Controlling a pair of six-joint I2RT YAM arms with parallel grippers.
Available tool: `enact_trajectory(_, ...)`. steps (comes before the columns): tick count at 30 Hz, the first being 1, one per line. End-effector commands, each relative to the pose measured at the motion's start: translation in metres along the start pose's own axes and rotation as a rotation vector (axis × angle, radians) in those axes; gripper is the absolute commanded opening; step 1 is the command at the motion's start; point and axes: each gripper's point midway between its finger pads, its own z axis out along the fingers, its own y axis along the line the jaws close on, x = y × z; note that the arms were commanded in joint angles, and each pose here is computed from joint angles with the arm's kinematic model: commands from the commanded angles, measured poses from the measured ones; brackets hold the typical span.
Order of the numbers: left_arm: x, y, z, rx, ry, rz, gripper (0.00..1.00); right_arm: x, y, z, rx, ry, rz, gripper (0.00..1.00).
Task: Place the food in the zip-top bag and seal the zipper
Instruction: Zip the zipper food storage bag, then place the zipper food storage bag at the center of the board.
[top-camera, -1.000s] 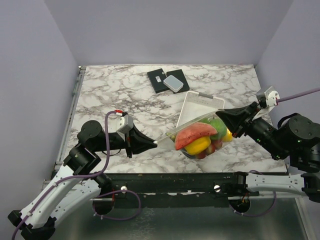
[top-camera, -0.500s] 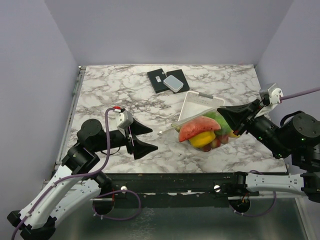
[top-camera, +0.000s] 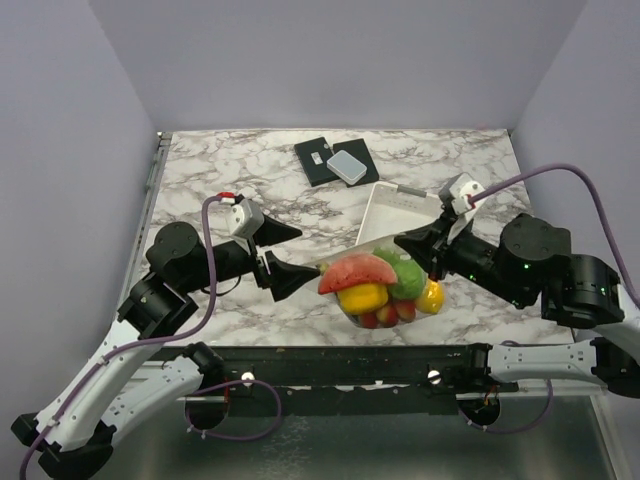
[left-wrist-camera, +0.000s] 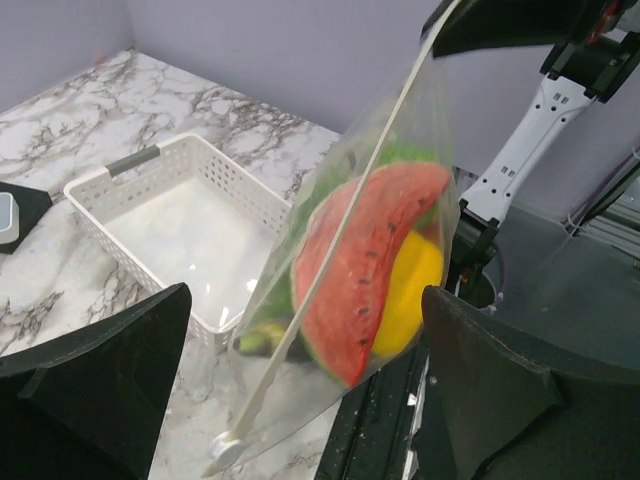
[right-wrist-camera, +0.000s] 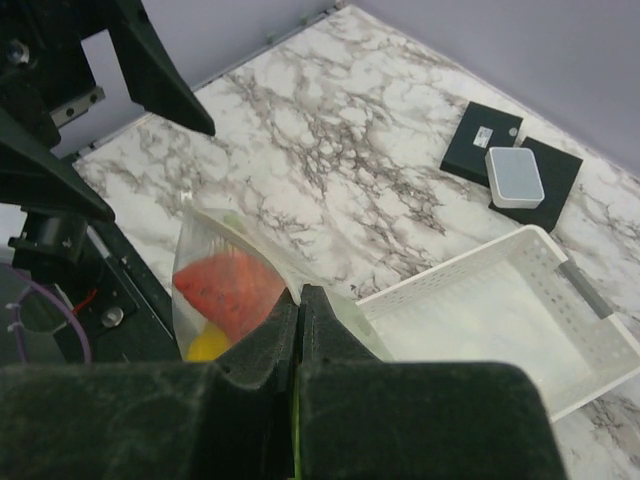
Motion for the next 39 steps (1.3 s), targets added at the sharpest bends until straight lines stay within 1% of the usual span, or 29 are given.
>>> enact_trajectory(1, -0.019, 0.002, 0.001, -0.016, -0.029, 0.045, 0.99, -0.005, 0.017, 0.004, -0.08, -0.003, 0.014, 0.01)
enact_trajectory(7, -0.015, 0.005, 0.005, -0.008, -0.012, 0.071, 0.99, 0.008, 0.04, 0.015, -0.174, 0.037, 0.005, 0.01)
enact_trajectory(8, -0.008, 0.004, 0.01, 0.021, 0.008, 0.077, 0.99, 0.012, 0.057, 0.019, -0.257, 0.061, 0.0, 0.01)
enact_trajectory(13, 0.002, -0.009, 0.013, 0.124, 0.025, 0.086, 0.99, 0.015, 0.071, 0.026, -0.308, 0.086, -0.006, 0.01)
enact_trajectory(17, 0.01, -0.012, 0.012, 0.156, 0.037, 0.093, 0.99, 0.018, 0.081, 0.032, -0.347, 0.111, -0.014, 0.01)
enact_trajectory(22, 0.025, -0.031, 0.006, 0.276, 0.047, 0.106, 0.99, 0.018, 0.09, 0.037, -0.383, 0.12, -0.018, 0.01)
enact_trajectory(25, 0.033, -0.039, 0.001, 0.32, 0.049, 0.109, 0.99, 0.017, 0.096, 0.038, -0.407, 0.117, -0.018, 0.01)
enact_trajectory(30, 0.043, -0.039, -0.002, 0.314, 0.051, 0.106, 0.97, 0.01, 0.102, 0.038, -0.435, 0.101, -0.011, 0.01)
enact_trajectory(37, 0.06, -0.026, 0.004, 0.262, 0.078, 0.072, 0.95, -0.003, 0.105, 0.04, -0.441, 0.075, 0.0, 0.01)
enact_trajectory(39, 0.063, -0.021, 0.006, 0.238, 0.082, 0.07, 0.95, -0.004, 0.111, 0.038, -0.479, 0.074, 0.0, 0.01)
